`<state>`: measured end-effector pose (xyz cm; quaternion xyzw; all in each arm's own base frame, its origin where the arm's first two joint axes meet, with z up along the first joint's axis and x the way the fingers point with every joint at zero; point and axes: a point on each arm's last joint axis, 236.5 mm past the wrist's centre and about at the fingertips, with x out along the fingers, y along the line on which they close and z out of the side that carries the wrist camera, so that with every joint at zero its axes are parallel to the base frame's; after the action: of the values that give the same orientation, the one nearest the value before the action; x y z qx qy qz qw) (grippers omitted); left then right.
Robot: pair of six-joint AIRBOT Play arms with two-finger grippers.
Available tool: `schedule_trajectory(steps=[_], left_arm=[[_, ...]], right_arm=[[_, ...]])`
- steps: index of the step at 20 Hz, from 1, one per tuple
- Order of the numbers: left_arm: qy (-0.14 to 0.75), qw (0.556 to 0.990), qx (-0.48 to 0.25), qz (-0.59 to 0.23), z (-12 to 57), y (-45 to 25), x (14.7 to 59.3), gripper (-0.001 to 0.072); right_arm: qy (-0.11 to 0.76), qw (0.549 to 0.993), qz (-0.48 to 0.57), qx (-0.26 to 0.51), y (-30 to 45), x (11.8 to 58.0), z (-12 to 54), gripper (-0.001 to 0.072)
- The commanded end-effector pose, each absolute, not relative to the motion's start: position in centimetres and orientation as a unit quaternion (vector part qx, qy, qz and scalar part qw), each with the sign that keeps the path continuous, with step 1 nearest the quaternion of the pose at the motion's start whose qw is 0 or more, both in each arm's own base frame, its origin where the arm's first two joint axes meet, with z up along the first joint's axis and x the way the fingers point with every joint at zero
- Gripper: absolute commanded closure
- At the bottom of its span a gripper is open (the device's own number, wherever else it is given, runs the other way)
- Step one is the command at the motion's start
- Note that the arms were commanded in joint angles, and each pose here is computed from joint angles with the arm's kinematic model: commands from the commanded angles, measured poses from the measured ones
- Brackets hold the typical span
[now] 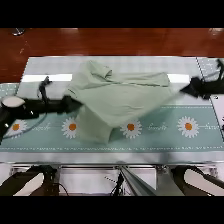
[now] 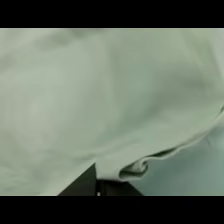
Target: Fold the shirts.
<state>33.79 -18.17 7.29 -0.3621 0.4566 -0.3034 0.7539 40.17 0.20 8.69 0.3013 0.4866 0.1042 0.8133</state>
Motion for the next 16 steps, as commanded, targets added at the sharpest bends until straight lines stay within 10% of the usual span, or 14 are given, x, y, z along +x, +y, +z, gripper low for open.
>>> schedule_trajectory(steps=[1,8,16], left_arm=[[0.279,0.826,-0.292,-0.392,26.1,-18.4,37.7,0.0681],[0.034,0.968,-0.076,-0.237,50.3,-9.9,29.9,0.0681],[-0.011,0.998,0.011,-0.054,52.5,-3.4,17.4,0.0681]], right_arm=[[0.327,0.904,0.176,0.213,4.0,42.6,27.1,0.0690],[0.070,0.987,0.129,0.061,4.9,27.7,48.1,0.0690],[0.051,0.997,0.050,0.015,4.2,16.1,48.4,0.0690]])
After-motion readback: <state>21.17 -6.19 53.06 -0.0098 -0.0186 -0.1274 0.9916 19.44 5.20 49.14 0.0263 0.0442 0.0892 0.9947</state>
